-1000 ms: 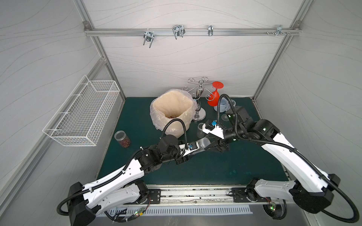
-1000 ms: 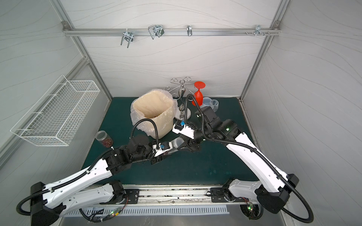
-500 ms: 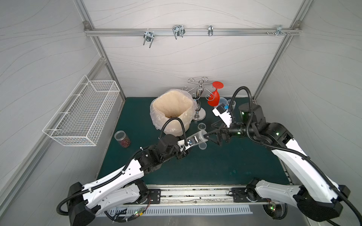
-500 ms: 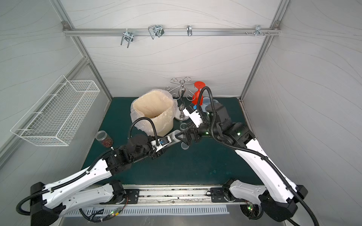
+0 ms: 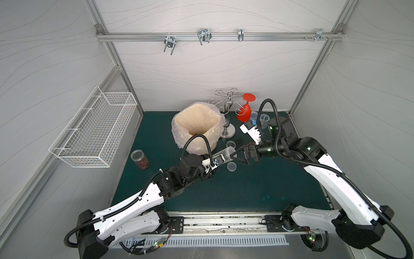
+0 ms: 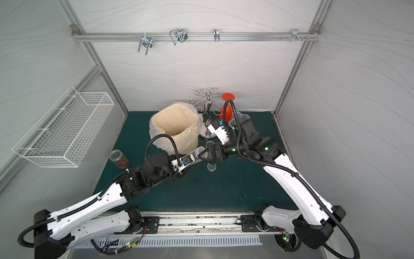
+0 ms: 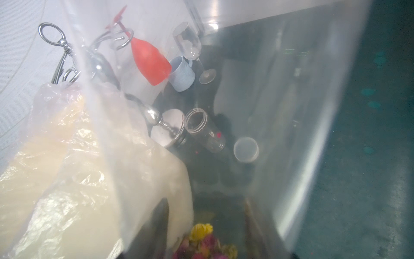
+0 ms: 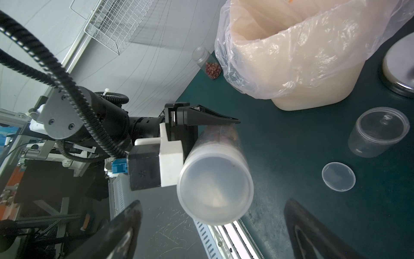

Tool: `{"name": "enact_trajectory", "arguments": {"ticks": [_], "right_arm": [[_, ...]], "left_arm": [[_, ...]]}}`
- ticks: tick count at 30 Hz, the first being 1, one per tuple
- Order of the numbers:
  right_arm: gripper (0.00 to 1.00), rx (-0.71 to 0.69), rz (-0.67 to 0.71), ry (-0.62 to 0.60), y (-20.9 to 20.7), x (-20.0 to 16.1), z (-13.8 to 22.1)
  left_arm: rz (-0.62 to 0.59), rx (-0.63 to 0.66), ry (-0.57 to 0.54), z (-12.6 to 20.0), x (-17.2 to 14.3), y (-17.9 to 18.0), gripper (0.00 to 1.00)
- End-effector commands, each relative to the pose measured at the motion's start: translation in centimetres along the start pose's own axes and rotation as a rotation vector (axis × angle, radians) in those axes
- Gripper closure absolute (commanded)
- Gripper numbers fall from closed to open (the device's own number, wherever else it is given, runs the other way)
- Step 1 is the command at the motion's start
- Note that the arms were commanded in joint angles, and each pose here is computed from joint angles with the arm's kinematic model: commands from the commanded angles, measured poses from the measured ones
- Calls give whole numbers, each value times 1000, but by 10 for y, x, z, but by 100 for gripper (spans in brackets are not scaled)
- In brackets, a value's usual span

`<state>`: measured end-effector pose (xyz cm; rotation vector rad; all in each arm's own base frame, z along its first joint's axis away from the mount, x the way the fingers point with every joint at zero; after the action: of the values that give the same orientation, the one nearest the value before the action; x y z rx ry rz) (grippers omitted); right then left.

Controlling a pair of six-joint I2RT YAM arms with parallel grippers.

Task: Empty the moldy dried flower tea in the jars
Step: Unscrew the lid from the jar.

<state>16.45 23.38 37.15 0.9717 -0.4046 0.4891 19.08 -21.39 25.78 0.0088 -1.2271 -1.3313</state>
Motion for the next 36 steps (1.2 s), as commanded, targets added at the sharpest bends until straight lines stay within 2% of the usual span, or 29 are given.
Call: {"name": "enact_trajectory", "arguments": {"ticks": [1, 4, 9, 13, 15, 18, 21, 25, 28, 32, 35, 36], "right_arm": [[5, 13, -25, 38, -3, -2, -9], [9, 7, -26, 42, -6, 2, -15], [23, 24, -19, 38, -5, 7, -20], [40, 49, 6, 53, -3, 5, -21], [52, 64, 48, 70, -1, 3, -22], [66, 85, 171, 108, 4, -4, -22], [77, 116, 399, 141, 8, -16, -18], [83, 125, 732, 167, 10, -37, -12], [83, 118, 868, 147, 11, -41, -9], [74, 100, 901, 138, 9, -40, -10], [50, 85, 852, 108, 12, -34, -8], [39, 82, 826, 83, 16, -31, -5]], "left_arm": [[-13, 41, -46, 1, 11, 9, 100], [-13, 36, -45, 1, 10, 8, 100], [-18, 34, -39, 1, 9, 7, 100], [-21, 25, -35, 1, 9, 5, 100], [-23, 8, -35, 0, 9, 3, 100], [-18, -33, -46, 1, 11, -1, 100], [-9, -112, -76, 2, 15, -10, 100], [15, -263, -166, 10, 26, -27, 100], [27, -371, -247, 19, 35, -39, 100], [36, -410, -281, 22, 37, -44, 100], [37, -351, -245, 16, 34, -38, 100], [38, -319, -226, 14, 32, -34, 100]]}}
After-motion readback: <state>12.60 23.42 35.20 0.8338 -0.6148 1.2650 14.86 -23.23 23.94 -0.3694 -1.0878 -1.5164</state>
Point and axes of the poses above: each gripper's point midway between its finger pads, its own z axis back along the fingers, its own y axis along the line the jaws close on, x = y × z, the point moved 5 cm from there along z, back along the fingers, and after that the axes turned 12 degrees about -z, right-handed, at the moved point
